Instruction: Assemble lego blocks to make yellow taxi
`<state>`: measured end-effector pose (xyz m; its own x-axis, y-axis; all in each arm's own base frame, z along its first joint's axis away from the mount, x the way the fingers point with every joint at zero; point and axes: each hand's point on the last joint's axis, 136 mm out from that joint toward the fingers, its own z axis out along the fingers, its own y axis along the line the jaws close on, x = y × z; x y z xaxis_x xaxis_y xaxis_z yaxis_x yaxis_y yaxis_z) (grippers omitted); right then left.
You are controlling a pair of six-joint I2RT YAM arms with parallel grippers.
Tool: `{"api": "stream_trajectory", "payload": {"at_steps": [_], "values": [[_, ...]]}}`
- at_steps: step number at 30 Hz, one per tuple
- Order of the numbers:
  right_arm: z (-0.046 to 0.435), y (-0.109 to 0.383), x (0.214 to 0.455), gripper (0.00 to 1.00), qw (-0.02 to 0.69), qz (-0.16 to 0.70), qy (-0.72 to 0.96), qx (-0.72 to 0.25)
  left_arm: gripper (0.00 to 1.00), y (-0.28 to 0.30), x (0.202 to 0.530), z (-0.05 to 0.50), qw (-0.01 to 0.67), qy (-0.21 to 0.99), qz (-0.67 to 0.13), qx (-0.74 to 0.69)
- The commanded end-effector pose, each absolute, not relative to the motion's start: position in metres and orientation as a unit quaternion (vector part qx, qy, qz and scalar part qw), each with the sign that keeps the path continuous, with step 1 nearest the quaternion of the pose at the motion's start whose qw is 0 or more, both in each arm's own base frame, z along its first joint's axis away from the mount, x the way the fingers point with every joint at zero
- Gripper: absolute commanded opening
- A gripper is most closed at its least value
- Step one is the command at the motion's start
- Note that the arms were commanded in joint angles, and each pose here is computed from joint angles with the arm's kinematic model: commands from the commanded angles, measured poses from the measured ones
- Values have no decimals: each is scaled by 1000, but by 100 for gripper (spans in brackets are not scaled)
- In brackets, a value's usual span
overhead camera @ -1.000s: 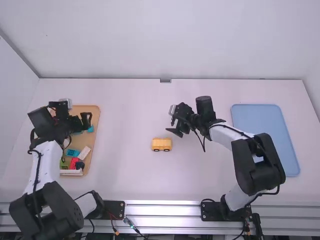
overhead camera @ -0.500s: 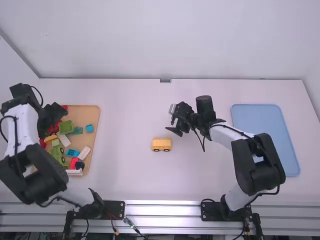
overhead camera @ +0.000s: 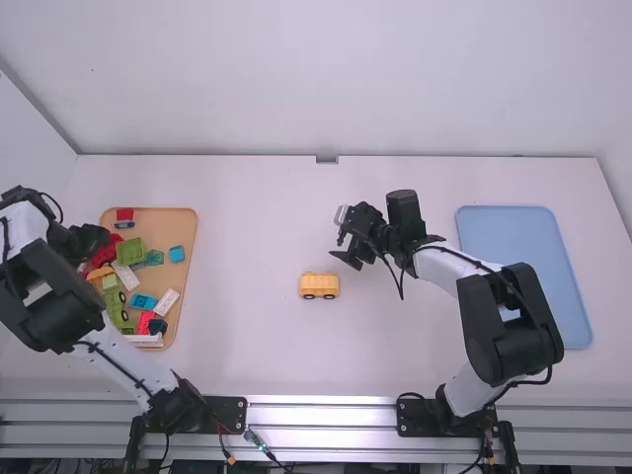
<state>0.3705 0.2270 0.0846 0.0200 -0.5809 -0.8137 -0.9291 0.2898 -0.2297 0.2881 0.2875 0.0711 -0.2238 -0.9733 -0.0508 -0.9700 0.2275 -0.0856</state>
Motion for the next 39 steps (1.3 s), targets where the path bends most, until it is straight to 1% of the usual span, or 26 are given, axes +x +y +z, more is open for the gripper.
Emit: {"api": "stream_trajectory", "payload": {"at_steps": [1, 5, 11, 19, 20, 21, 22, 28, 39], "values": [[90, 230, 371, 99, 444, 200, 669, -561, 99, 294, 272, 57, 25, 764, -15, -645], [90, 229, 372, 99, 444, 199, 670, -560, 99, 299, 266, 48, 24, 775, -14, -632], [90, 231, 370, 99, 444, 201, 668, -563, 99, 303, 278, 40, 50, 787, -9, -615], [90, 231, 371, 99, 444, 200, 668, -562, 99, 299, 273, 32, 43, 785, -17, -617], [90, 231, 370, 99, 444, 200, 668, -563, 98, 298, 274, 31, 45, 787, -19, -616], [90, 231, 370, 99, 444, 201, 668, -563, 91, 298, 274, 31, 45, 786, -18, -616], [90, 232, 370, 99, 443, 201, 668, -563, 87, 301, 271, 30, 44, 785, -11, -618], [87, 228, 369, 99, 436, 203, 674, -560, 80, 301, 277, 26, 51, 791, 2, -610], [87, 228, 368, 99, 435, 203, 675, -560, 77, 304, 275, 12, 61, 794, 15, -605]]}}
